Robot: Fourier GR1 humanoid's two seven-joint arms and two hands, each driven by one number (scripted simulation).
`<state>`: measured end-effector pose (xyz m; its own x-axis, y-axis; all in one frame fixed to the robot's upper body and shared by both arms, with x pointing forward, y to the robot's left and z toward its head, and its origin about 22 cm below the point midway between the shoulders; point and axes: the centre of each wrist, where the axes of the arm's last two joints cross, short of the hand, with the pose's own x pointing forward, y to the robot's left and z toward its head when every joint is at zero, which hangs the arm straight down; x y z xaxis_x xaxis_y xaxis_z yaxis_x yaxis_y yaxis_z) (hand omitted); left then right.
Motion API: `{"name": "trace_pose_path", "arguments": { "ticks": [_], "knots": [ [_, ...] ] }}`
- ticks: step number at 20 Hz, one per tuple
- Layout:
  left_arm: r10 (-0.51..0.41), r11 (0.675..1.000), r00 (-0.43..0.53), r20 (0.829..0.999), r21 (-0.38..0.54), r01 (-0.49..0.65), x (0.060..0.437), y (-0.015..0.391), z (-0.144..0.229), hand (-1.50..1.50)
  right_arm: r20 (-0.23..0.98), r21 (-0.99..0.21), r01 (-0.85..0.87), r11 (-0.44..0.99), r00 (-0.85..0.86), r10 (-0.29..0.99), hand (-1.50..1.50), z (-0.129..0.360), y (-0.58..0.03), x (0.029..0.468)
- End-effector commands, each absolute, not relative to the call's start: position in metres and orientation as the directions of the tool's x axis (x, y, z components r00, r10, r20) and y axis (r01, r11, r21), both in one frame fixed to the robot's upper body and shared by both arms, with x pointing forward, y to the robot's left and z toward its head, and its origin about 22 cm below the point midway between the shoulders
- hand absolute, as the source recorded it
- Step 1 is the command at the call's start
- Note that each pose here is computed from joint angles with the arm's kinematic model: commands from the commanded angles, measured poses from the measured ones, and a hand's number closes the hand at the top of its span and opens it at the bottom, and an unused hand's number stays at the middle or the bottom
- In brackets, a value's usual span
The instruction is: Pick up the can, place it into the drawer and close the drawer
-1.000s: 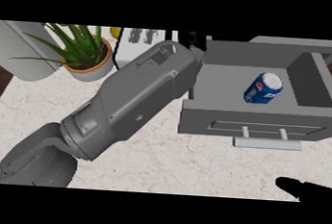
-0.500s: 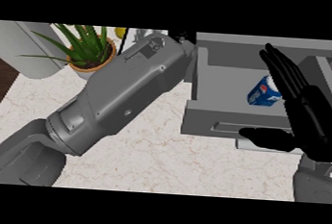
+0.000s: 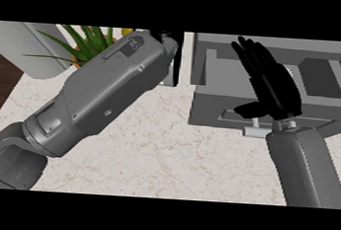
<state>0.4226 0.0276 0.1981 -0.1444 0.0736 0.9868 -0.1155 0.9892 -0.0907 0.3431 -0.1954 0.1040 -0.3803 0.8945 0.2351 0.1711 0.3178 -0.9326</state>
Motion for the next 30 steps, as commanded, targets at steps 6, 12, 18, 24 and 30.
{"name": "trace_pose_path", "arguments": {
  "ticks": [6, 12, 18, 24, 30],
  "knots": [
    [0.067, 0.988, -0.152, 0.986, -0.087, -0.128, 0.421, 0.073, 0.207, -1.50, 0.158, -0.965, 0.156, 0.211, -0.298, 0.941, -1.50, 0.048, -0.198, 0.389],
    [0.047, 0.989, -0.148, 0.988, -0.067, -0.131, 0.423, 0.092, 0.227, -1.50, 0.095, -0.961, 0.231, 0.153, -0.242, 0.966, -1.50, 0.027, -0.181, 0.401],
    [0.071, 0.985, -0.144, 0.987, -0.092, -0.144, 0.415, 0.106, 0.214, -1.50, 0.086, -0.949, 0.280, 0.148, -0.221, 0.971, -1.50, 0.032, -0.209, 0.419],
    [0.063, 0.989, -0.148, 0.987, -0.082, -0.123, 0.404, 0.108, 0.201, -1.50, 0.063, -0.925, 0.358, 0.131, -0.194, 0.979, -1.50, 0.038, -0.196, 0.432],
    [0.061, 0.990, -0.181, 0.982, -0.084, -0.118, 0.401, 0.117, 0.223, -1.50, 0.062, -0.903, 0.410, 0.129, -0.173, 0.983, -1.50, 0.076, -0.200, 0.454]
  ]
}}
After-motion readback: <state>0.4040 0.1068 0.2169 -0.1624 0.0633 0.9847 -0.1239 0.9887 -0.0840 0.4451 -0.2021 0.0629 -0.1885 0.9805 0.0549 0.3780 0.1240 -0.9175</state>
